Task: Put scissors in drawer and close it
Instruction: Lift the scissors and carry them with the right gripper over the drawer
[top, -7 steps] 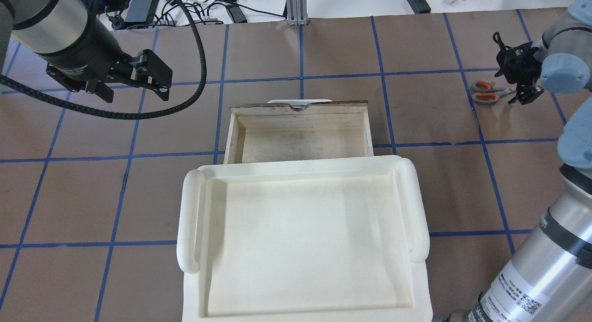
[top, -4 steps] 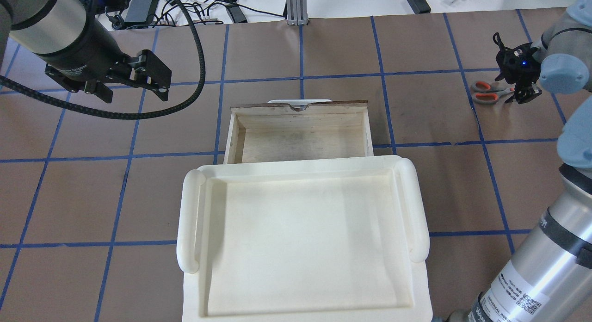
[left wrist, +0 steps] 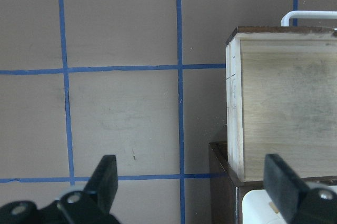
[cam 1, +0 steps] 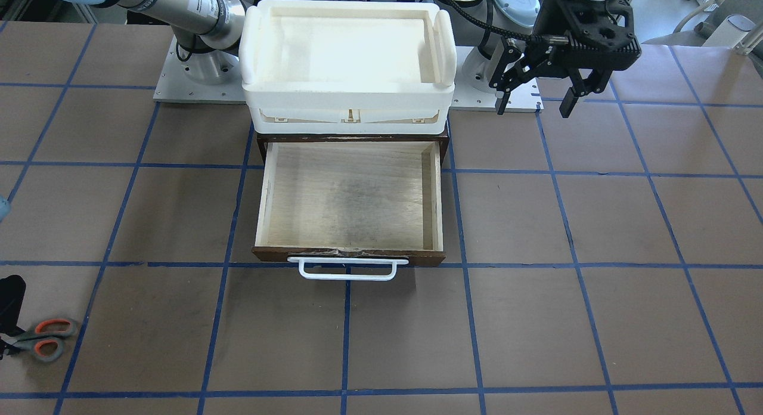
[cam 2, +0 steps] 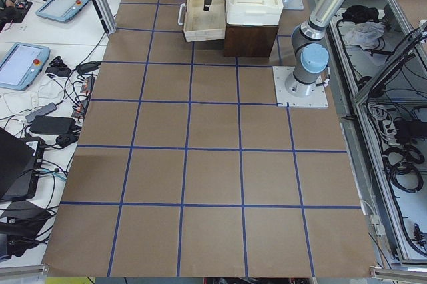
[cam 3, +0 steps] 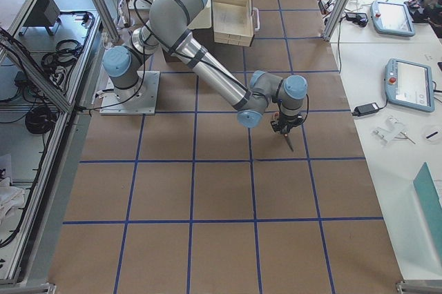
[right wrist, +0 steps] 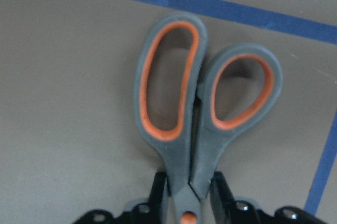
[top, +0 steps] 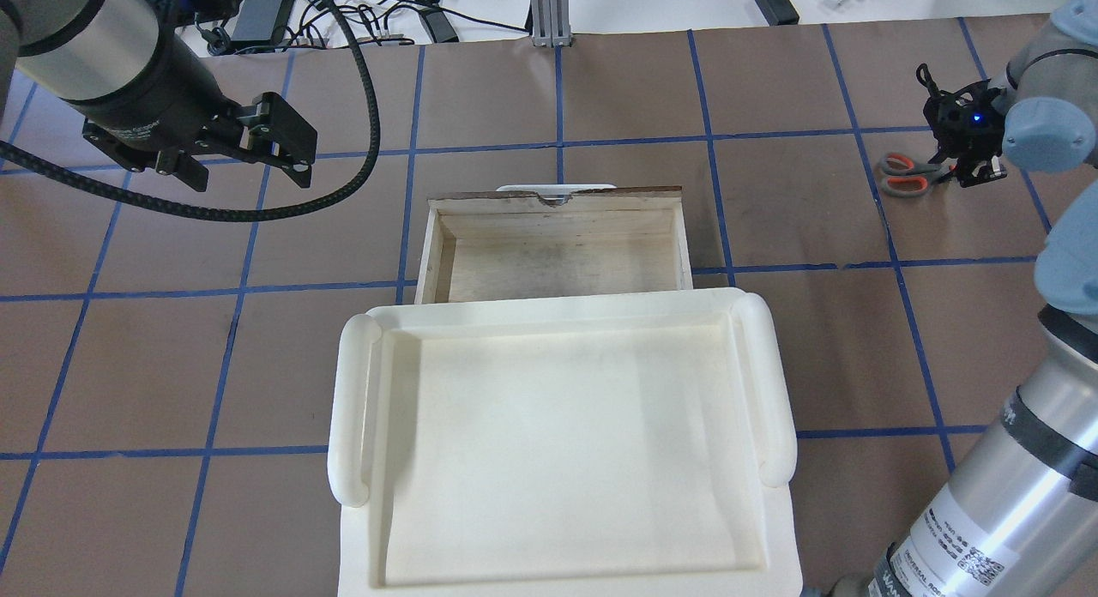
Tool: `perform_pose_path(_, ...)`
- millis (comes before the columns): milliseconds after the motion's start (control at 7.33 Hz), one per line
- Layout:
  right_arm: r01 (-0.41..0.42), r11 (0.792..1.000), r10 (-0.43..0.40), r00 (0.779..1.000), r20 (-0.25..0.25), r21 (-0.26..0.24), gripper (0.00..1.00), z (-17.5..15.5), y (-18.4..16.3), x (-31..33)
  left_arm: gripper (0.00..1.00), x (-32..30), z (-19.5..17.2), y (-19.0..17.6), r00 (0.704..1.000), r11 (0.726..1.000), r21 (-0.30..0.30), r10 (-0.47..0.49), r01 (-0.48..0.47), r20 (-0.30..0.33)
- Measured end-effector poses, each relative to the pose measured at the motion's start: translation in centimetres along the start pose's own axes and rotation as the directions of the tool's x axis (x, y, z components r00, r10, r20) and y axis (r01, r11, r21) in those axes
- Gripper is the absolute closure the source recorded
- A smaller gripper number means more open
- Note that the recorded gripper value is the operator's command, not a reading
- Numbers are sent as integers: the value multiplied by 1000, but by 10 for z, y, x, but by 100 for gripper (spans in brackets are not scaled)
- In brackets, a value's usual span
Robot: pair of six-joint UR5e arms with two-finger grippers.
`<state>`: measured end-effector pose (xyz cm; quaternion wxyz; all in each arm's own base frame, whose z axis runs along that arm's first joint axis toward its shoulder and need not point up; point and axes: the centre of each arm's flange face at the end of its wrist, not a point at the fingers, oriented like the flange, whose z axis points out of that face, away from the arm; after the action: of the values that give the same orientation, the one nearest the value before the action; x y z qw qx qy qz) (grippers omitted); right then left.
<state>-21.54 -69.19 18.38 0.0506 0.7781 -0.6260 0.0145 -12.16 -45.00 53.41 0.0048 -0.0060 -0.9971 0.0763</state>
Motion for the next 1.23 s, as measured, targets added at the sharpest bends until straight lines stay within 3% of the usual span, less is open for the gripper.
perform_pose_path(409, 4, 999, -4, 1000, 9, -33, 100, -42, -1, -4, 0, 0, 0, 0, 1000, 1000, 1, -1, 1, 0)
perform_pose_path(682, -3, 1000, 4, 1000, 22, -29, 100, -99, -14, -12, 0, -1, -1, 0, 1000, 1000, 1, -1, 1, 0)
perform_pose_path(955, -20, 1000, 21, 999, 46, -14, 100, -145, -50, -12, 0, -1, 0, 0, 1000, 1000, 1, -1, 1, 0)
perform_pose_path(1227, -60, 998, 61, 996, 72, -14, 100, -189, -115, -6, 0, -1, -1, 0, 1000, 1000, 1, -1, 1, 0)
